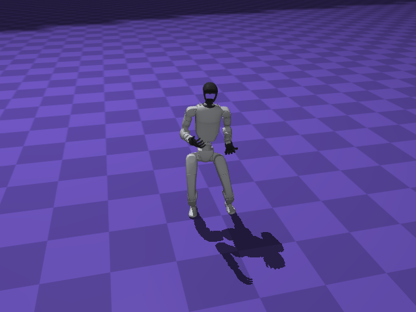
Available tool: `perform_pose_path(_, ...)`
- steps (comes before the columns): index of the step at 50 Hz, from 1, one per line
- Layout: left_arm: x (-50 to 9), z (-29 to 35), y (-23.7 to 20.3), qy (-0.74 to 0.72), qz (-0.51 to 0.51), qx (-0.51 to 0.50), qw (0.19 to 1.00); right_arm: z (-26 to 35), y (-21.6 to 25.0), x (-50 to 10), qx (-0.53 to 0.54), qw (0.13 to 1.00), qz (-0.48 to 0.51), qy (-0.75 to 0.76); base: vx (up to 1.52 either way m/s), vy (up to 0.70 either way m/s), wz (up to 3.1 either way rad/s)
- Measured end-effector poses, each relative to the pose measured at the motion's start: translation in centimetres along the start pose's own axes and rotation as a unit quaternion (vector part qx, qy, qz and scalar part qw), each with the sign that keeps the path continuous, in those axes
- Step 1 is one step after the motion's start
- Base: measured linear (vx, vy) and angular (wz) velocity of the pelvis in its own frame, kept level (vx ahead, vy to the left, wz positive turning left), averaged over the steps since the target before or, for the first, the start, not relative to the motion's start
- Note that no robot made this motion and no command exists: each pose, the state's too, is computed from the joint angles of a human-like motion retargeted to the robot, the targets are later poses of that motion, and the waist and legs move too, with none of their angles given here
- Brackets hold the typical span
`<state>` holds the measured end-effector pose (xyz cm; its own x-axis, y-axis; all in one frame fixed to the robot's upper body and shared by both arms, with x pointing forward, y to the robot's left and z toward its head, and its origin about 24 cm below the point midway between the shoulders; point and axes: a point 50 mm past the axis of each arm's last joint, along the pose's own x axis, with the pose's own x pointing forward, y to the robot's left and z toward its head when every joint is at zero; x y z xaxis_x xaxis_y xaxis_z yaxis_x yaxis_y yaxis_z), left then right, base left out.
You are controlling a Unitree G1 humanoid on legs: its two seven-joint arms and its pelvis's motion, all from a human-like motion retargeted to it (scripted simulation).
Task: Dance
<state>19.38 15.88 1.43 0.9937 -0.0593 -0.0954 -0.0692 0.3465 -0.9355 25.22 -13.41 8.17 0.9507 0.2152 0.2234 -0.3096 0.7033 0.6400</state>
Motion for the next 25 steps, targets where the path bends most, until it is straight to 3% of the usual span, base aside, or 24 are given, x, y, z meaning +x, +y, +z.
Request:
perform_pose_path(8, -0.6, 0.2, -0.1, -0.002, -0.020, 0.029, 0.999, 1.5, 2.0, 0.6, -0.064, 0.995, 0.075, -0.014, 0.02, 0.06, 0.20)
perform_pose_path(17, 0.0, 4.3, 0.5, -0.099, 0.044, 0.075, 0.991, -5.6, -1.4, -1.0, -0.069, 0.987, -0.018, 0.142, 0.01, 0.07, 0.26)
perform_pose_path(25, 0.0, 11.6, -1.9, -0.283, 0.082, 0.151, 0.944, -11.4, -3.2, -3.7, -0.098, 0.952, -0.080, 0.278, 0.00, 0.09, 0.31)
